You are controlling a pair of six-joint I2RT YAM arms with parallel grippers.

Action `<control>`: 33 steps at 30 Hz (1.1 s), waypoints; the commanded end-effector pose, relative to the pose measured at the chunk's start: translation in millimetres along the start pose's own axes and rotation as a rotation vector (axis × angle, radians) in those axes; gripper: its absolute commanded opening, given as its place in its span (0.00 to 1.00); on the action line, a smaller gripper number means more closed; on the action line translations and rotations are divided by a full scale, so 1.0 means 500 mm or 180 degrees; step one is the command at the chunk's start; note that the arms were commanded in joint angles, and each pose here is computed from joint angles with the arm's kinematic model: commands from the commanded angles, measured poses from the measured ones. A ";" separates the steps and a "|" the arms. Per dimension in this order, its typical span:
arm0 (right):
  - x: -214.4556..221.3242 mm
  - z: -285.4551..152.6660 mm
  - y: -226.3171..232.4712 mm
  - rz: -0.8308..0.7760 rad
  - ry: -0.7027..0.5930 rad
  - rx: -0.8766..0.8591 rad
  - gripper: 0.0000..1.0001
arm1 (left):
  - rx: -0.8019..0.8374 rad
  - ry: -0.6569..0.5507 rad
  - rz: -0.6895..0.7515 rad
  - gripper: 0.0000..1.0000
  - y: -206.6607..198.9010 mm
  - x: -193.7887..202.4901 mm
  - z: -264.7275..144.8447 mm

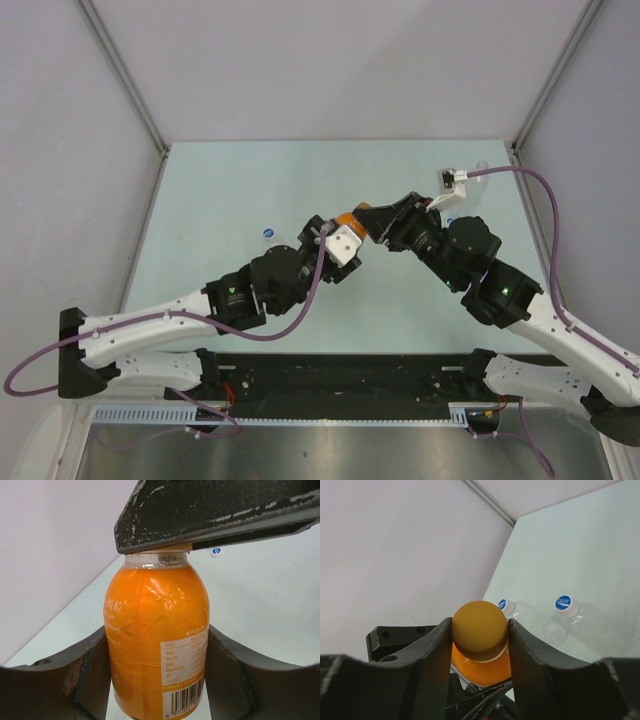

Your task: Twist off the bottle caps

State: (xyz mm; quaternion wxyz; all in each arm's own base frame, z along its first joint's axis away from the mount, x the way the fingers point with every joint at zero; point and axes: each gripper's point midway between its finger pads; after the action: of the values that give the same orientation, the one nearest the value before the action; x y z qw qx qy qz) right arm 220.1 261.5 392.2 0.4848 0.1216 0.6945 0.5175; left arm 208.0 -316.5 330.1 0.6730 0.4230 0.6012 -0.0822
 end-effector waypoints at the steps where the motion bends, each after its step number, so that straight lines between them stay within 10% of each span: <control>1: -0.021 0.003 0.029 0.0046 -0.0108 -0.0126 0.18 | 0.0055 -0.0174 -0.0016 0.00 -0.009 -0.030 -0.003; 4: -0.017 0.003 0.027 -0.0051 -0.0070 -0.0135 0.00 | 0.0122 -0.0246 -0.0033 0.00 -0.011 -0.039 -0.011; 33: 0.038 -0.158 0.189 -0.1404 0.0653 -0.2021 0.00 | 0.4206 -0.1781 -0.1149 0.00 -0.179 -0.237 -0.250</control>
State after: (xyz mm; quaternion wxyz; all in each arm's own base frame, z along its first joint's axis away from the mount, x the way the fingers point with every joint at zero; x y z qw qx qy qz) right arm 145.3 255.4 438.5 0.5279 -0.1426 0.6177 0.5652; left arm 117.6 -351.3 370.2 0.5207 0.5042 0.4573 -0.5153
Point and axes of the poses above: each gripper's point midway between its finger pads, its own z axis out along the fingers, its own y axis along the line the jaws close on, x = y × z, and after that the axes turned 9 degrees about z, right-handed
